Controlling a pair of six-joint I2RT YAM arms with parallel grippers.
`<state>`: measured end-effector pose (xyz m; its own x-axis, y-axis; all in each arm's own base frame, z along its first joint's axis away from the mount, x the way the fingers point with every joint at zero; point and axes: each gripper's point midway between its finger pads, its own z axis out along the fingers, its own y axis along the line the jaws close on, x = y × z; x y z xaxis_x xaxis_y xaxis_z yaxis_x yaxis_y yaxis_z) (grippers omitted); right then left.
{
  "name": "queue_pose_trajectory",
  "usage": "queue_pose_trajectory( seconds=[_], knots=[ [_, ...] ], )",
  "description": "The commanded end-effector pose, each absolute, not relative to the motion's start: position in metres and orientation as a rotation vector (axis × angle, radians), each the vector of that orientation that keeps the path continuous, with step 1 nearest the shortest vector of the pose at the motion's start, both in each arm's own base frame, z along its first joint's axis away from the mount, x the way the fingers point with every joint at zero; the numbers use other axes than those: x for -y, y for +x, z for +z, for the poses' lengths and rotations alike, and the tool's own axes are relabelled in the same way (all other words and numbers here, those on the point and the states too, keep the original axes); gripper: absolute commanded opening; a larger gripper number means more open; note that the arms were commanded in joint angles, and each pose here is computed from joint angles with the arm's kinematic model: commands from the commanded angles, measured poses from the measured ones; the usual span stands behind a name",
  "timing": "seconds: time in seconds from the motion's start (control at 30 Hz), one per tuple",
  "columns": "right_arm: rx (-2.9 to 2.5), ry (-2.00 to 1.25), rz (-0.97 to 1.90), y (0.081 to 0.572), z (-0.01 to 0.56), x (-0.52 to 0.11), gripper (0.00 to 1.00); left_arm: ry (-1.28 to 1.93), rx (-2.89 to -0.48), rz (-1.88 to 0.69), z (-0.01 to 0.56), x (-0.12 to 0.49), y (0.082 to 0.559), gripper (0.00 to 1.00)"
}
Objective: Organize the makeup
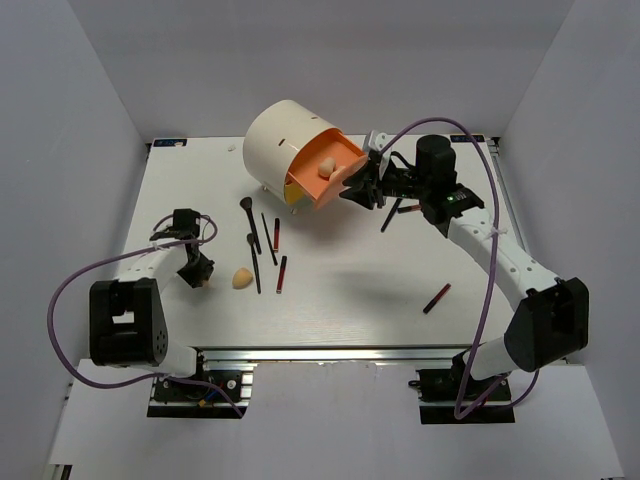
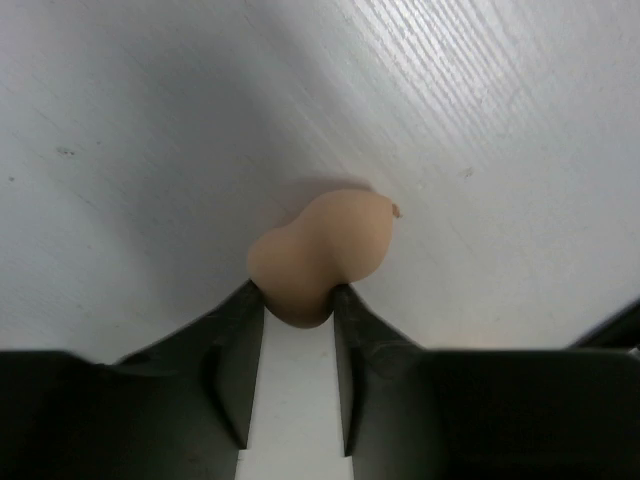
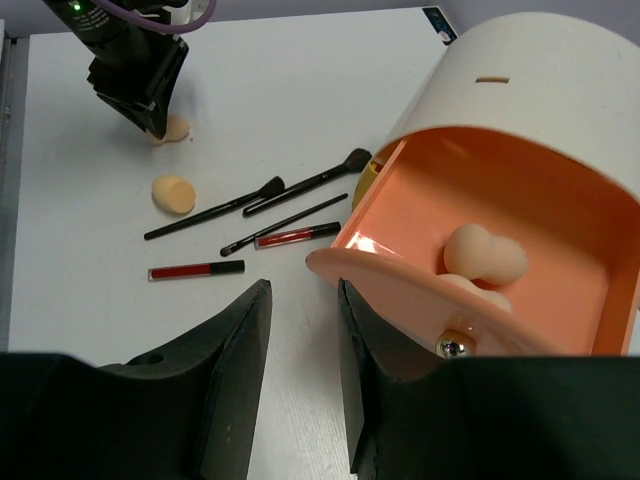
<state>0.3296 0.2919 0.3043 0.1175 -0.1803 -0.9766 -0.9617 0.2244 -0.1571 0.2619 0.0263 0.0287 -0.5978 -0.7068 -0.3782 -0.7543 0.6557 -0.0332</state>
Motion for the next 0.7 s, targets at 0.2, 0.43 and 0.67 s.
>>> queue_pose_trajectory(
  seconds=[0.2,0.43,0.67],
  knots=[
    [-1.298,-1.163,0.806,0.326,0.323,-0.284,0.39,-1.109,-2.452,0.114,0.045,-0.028,0.289,0.0],
    [-1.311,-1.092,0.771,0.331,0.33,-0.279,0.46,-1.046,-2.304,-0.186,0.104,-0.001,0.313,0.0],
    [-1.33,-1.088,0.804,0.328,0.323,-0.281,0.5,-0.861,-2.067,-0.556,0.189,0.042,0.338,0.0]
  ],
)
